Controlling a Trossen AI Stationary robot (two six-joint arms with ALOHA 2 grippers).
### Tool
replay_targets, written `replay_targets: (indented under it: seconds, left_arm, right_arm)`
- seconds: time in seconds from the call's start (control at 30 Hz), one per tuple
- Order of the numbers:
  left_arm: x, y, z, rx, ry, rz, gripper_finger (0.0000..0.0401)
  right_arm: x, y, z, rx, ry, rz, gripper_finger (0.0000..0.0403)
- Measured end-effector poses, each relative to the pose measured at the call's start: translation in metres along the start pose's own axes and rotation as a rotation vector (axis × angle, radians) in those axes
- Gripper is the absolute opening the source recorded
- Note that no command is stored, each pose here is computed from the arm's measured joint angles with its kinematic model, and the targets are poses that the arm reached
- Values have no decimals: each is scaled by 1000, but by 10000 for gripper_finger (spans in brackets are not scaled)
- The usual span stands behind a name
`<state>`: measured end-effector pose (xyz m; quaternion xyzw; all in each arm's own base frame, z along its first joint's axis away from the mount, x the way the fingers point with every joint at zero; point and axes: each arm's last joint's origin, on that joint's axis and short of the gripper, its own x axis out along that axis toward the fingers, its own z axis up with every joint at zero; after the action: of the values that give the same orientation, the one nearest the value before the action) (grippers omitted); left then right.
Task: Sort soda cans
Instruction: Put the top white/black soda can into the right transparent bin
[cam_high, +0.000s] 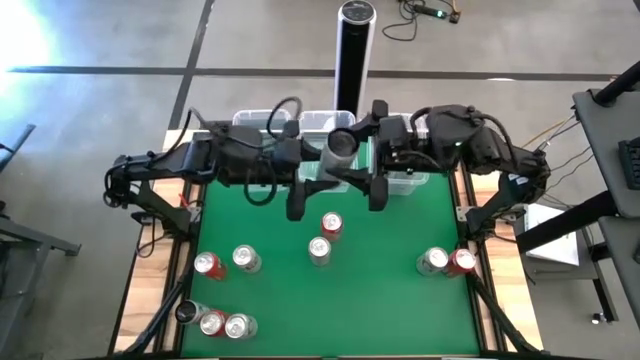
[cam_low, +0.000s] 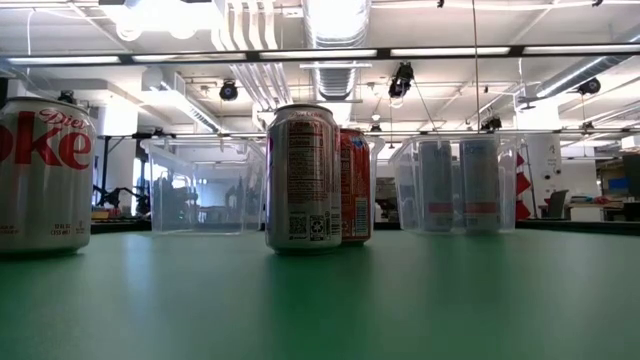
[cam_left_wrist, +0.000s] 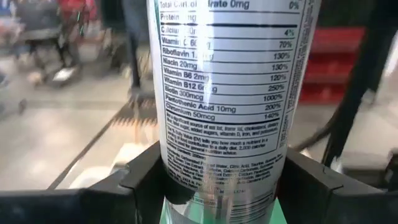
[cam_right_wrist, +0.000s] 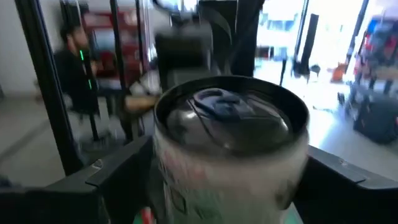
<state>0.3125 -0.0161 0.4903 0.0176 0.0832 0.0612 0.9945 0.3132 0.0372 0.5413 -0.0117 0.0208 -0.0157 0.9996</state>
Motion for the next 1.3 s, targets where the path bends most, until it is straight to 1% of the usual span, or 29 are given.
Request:
replay_targets:
  seconds: [0.2, 0.3, 0.4, 0.53, 0.67, 0.77, 0.87, 1.07, 1.17, 1.23, 1.3]
  left_arm:
    - [2, 2, -26, 41, 234, 95, 221]
    - [7, 3, -39, 52, 299, 130, 221]
    - [17, 1, -56, 55, 358, 136, 221]
    - [24, -1, -74, 65, 413, 151, 221]
    - [24, -1, -78, 69, 415, 176, 221]
    - [25, -1, -81, 74, 425, 184, 221]
    - [26, -1, -82, 83, 428, 210, 221]
    - [25, 0, -83, 99, 436, 208, 221]
    - [25, -1, -83, 106, 436, 199, 222]
    - [25, -1, -83, 88, 438, 163, 239]
    - [22, -1, -79, 73, 435, 148, 274]
  right_arm:
    - [-6, -9, -26, 38, 281, -35, 346]
    - [-7, -16, -42, 63, 436, -80, 349]
    - [2, -18, -55, 78, 521, -105, 347]
    - [11, -17, -62, 84, 546, -108, 343]
    - [15, -22, -69, 84, 586, -172, 337]
    - [20, -25, -74, 85, 610, -188, 328]
    - [21, -27, -72, 112, 590, -197, 310]
    - [19, -31, -72, 141, 595, -212, 262]
    - [19, -31, -72, 147, 595, -215, 258]
    - [19, -32, -72, 167, 595, -221, 258]
    - [19, -33, -72, 181, 590, -220, 258]
